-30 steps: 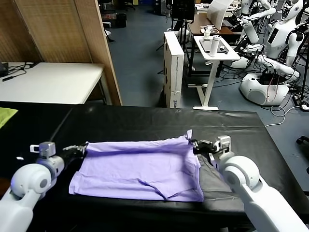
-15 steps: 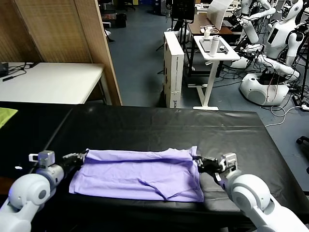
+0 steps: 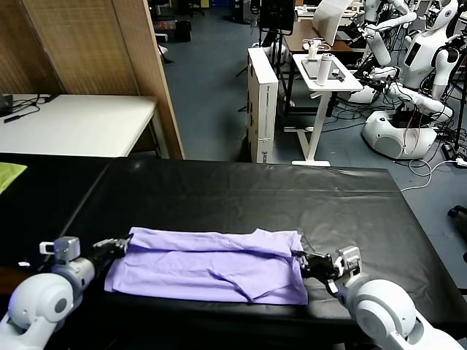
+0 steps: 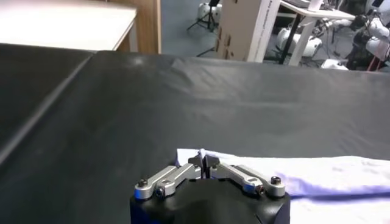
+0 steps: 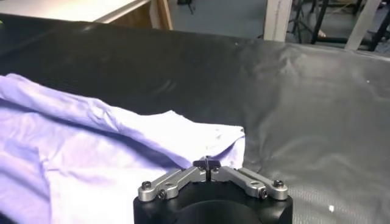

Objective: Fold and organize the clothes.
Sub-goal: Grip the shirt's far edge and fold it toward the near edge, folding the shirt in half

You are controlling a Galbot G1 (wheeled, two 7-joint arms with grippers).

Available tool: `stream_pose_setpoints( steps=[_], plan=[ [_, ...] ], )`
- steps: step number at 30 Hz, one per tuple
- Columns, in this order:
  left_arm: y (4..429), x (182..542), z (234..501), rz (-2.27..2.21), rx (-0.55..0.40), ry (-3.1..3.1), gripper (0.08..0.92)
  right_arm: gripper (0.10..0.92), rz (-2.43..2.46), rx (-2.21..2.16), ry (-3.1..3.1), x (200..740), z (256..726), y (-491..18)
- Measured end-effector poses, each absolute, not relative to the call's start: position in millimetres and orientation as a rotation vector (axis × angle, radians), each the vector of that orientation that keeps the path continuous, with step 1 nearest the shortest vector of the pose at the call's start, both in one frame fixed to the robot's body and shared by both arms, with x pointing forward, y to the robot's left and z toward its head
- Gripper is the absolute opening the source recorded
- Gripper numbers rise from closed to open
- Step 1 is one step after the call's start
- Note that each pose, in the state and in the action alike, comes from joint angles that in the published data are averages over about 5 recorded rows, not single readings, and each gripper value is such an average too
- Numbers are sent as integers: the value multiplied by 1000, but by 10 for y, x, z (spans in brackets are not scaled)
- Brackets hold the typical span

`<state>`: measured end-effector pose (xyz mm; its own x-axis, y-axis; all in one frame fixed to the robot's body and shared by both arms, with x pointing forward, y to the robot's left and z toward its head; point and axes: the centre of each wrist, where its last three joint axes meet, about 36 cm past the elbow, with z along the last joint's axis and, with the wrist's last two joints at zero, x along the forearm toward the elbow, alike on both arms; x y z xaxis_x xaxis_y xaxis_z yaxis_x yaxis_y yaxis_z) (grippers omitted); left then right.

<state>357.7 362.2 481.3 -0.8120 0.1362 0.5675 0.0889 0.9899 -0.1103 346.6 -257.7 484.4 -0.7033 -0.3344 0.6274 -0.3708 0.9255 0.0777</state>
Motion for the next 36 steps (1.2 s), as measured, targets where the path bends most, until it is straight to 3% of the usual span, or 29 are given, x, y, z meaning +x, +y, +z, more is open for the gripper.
stream_pose_setpoints(
  steps=[36],
  plan=[
    [3689,3250,4856,138,-61,-2511,189,139,93,506,-2371,3455,4757,-2613]
  ],
)
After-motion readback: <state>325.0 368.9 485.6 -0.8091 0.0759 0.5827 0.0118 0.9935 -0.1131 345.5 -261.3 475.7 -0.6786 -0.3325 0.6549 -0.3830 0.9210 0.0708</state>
